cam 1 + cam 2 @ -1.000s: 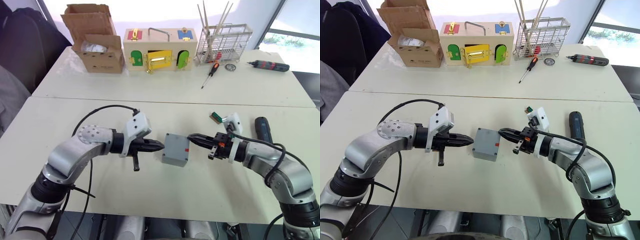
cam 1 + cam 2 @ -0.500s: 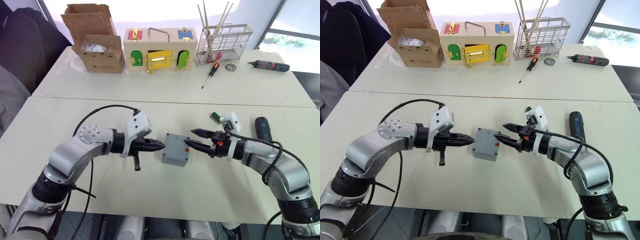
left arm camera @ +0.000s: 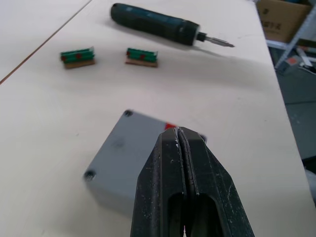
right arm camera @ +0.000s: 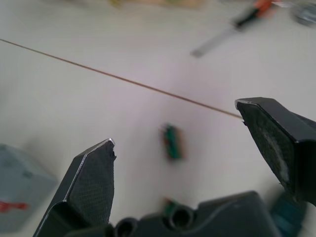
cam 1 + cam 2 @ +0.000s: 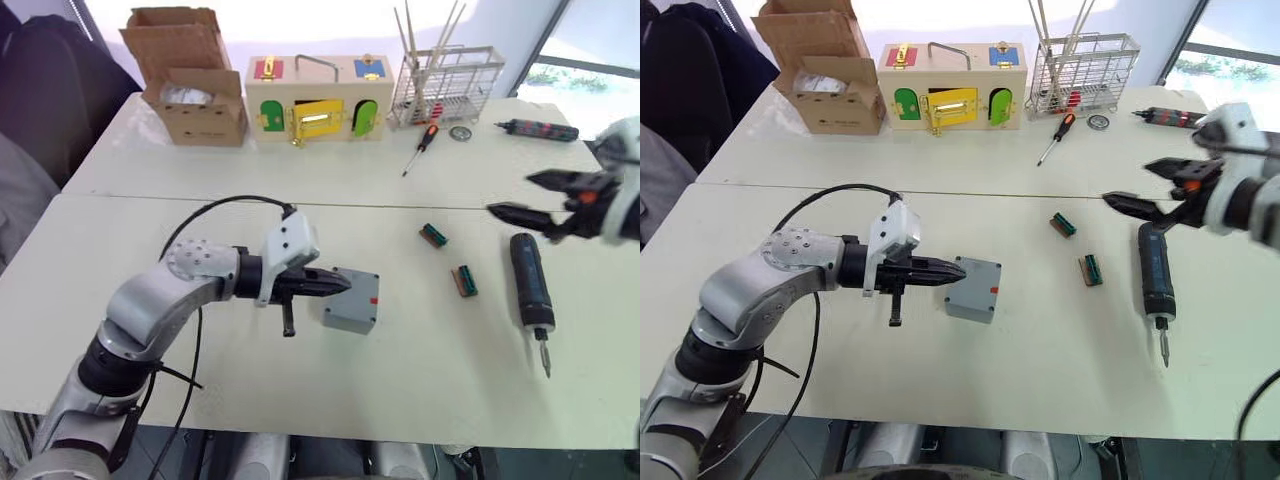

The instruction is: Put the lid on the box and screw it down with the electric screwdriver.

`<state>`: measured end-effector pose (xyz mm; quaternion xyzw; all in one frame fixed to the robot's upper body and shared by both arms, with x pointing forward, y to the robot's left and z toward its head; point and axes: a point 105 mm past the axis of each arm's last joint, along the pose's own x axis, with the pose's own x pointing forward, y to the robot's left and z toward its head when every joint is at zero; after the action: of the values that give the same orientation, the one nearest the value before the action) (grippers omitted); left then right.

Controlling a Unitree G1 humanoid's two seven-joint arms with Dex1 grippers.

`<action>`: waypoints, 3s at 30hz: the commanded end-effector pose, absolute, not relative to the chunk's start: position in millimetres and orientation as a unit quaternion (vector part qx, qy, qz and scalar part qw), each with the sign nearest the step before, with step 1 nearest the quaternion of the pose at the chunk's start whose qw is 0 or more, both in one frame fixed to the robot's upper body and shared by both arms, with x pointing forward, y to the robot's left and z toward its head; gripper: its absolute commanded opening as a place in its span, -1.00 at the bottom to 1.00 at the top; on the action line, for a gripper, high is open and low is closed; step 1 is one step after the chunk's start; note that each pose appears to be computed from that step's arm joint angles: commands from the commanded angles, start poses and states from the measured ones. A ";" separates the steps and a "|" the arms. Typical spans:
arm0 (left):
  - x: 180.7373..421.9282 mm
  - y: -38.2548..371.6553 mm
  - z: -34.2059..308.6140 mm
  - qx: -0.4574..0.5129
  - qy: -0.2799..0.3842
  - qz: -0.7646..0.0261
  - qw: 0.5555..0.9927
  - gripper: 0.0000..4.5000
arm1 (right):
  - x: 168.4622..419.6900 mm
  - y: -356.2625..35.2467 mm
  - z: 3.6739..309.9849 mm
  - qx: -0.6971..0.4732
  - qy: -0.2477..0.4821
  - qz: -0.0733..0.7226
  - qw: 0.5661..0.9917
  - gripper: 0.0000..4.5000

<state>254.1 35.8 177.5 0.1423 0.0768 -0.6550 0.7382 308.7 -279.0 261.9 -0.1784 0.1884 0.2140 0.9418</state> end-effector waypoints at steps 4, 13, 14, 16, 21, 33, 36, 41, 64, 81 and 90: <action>244.4 17.7 182.7 0.161 0.034 -0.669 0.725 -1.00 | 291.8 -328.1 246.8 -0.121 0.367 0.131 0.913 0.99; 244.3 5.5 165.8 0.151 0.031 -0.660 0.736 -1.00 | 284.6 -346.0 214.0 -0.058 0.494 0.110 0.860 0.99; 243.9 4.3 164.6 0.143 0.031 -0.658 0.738 -1.00 | 287.2 -343.9 211.3 -0.047 0.500 0.113 0.857 0.99; 243.6 2.4 162.5 0.133 0.032 -0.656 0.742 -1.00 | 291.4 -341.8 207.9 -0.036 0.510 0.116 0.852 0.99; 245.8 1.5 157.9 0.128 0.034 -0.644 0.753 -1.00 | 287.0 -345.3 178.2 -0.020 0.573 0.095 0.814 0.99; 241.7 -5.9 153.1 0.118 0.037 -0.634 0.763 -1.00 | 288.0 -336.3 148.6 -0.001 0.634 0.077 0.770 0.99; 241.6 -8.2 150.3 0.120 0.038 -0.631 0.766 -1.00 | 290.2 -330.9 144.1 -0.006 0.648 0.086 0.757 0.99; 241.8 -12.5 147.9 0.117 0.037 -0.617 0.777 -1.00 | 294.9 -329.1 133.5 -0.017 0.666 0.094 0.739 0.99; 252.9 -2.1 150.8 0.138 0.040 -0.599 0.788 -1.00 | 335.8 -313.5 212.5 -0.040 0.537 0.195 0.819 -0.15; 302.1 35.9 191.8 0.152 0.039 -0.637 0.755 -1.00 | 310.1 -209.9 336.2 0.039 -0.164 0.303 0.938 -0.15; 290.1 42.4 179.4 0.172 0.078 -0.663 0.724 -1.00 | 285.5 -160.4 296.1 -0.008 -0.166 0.348 0.923 -0.15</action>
<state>295.6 43.3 176.1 0.1634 0.0857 -0.6563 0.7316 296.4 -165.4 282.3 0.0141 -0.1269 0.3428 0.9307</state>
